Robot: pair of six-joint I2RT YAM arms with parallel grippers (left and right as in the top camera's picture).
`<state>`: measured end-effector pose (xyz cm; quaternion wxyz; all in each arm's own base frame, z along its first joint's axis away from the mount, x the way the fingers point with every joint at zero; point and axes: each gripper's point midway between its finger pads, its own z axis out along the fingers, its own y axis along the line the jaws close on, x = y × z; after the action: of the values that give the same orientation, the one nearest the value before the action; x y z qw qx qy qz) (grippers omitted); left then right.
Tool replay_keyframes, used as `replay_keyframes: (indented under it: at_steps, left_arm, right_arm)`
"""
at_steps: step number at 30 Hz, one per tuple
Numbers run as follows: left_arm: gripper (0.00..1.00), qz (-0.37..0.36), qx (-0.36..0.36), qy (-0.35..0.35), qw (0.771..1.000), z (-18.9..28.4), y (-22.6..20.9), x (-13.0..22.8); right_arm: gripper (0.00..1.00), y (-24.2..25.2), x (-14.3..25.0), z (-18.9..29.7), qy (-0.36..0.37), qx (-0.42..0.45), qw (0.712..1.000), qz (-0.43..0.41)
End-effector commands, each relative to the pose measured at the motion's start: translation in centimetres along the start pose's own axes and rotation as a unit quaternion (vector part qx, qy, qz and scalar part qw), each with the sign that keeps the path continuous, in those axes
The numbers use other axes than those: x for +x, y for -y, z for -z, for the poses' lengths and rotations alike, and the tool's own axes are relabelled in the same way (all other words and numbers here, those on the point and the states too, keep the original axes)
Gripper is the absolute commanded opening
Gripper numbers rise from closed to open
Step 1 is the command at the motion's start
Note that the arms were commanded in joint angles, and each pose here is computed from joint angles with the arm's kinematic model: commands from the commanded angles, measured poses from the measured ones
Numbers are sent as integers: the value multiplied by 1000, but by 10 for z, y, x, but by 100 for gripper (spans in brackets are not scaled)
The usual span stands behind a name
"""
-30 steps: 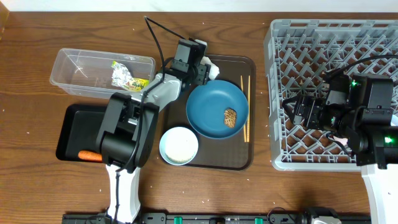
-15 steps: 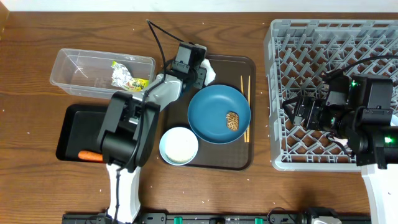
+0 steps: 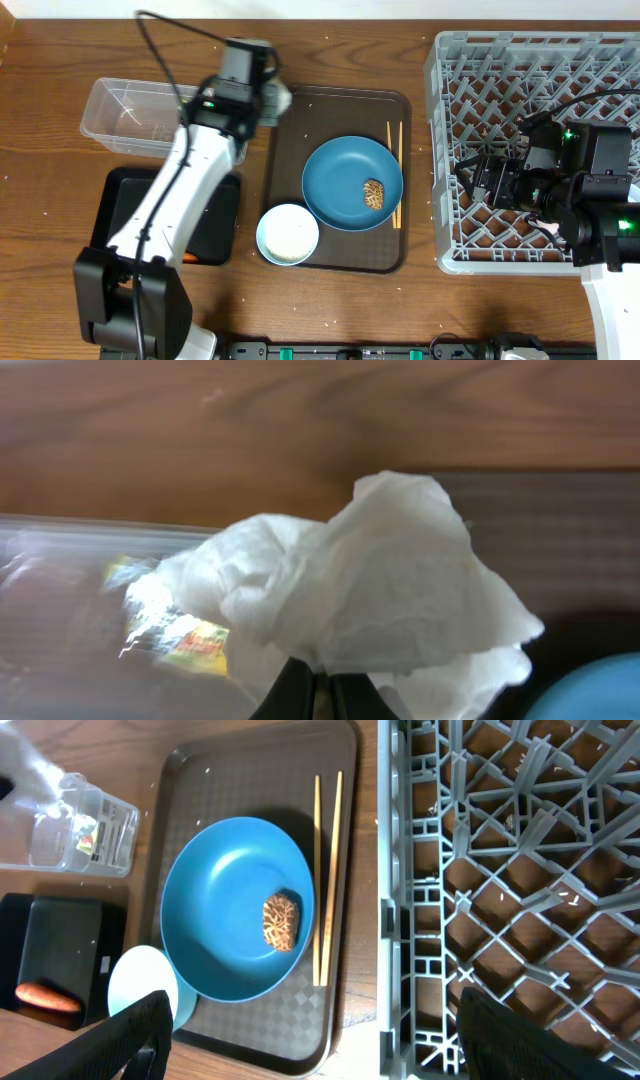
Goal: Sort waste into correct bins and load items into the dishwasher rack
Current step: 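Carry the tissue left and release it into the clear container, then grasp the blue plate's near rim with the left gripper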
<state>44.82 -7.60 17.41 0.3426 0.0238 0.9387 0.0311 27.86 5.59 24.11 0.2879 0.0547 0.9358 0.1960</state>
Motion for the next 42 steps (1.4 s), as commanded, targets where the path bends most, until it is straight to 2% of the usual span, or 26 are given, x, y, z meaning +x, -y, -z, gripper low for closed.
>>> replay_keyframes:
  at_steps: [1,7,8,9,10,11,12,15,19,25,26,28,32,37,42]
  left_arm:
    - [6,56,-76,-33,995,-19,-57,18]
    - [6,93,-79,-53,991,-28,-91,27]
    - [15,96,-80,-53,991,-26,-93,27]
    - [42,96,-81,-55,991,-23,-95,27]
    - [54,96,-81,-57,990,-19,-95,27]
    - [58,95,-80,-58,991,-13,-94,27]
    - [58,93,-78,-56,991,-5,-92,26]
    - [58,85,-52,-51,994,21,-77,23]
    - [47,61,49,-61,995,60,-25,31]
    - [44,-33,111,-132,985,94,45,79]
    - [42,-54,120,-145,981,96,59,90]
    - [30,-80,132,-165,974,98,80,111]
    - [14,-97,143,-213,962,95,117,157]
    - [9,-106,154,-243,952,88,150,205]
    - [6,-87,222,-240,941,75,193,232]
  right_arm:
    - [84,-3,0,0,0,-3,1000,14]
    - [84,-3,0,0,-1,-3,1000,14]
    - [84,-3,0,0,-1,-3,1000,14]
    - [84,-3,0,0,-1,-3,1000,14]
    - [85,-3,0,0,-1,-3,1000,14]
    - [85,-3,0,0,-1,-3,1000,14]
    - [85,-3,1,0,-2,-3,1000,13]
    - [85,-3,1,0,-2,-2,1000,13]
    - [85,-3,3,0,-6,-2,1000,12]
    - [86,-3,3,0,-7,-1,1000,11]
    - [85,-3,3,0,-7,-1,1000,11]
    - [86,-3,3,0,-7,-1,1000,11]
    - [86,-2,6,0,-12,0,1000,10]
    - [86,-1,8,0,-18,1,1000,7]
    - [86,-1,8,0,-16,1,1000,8]
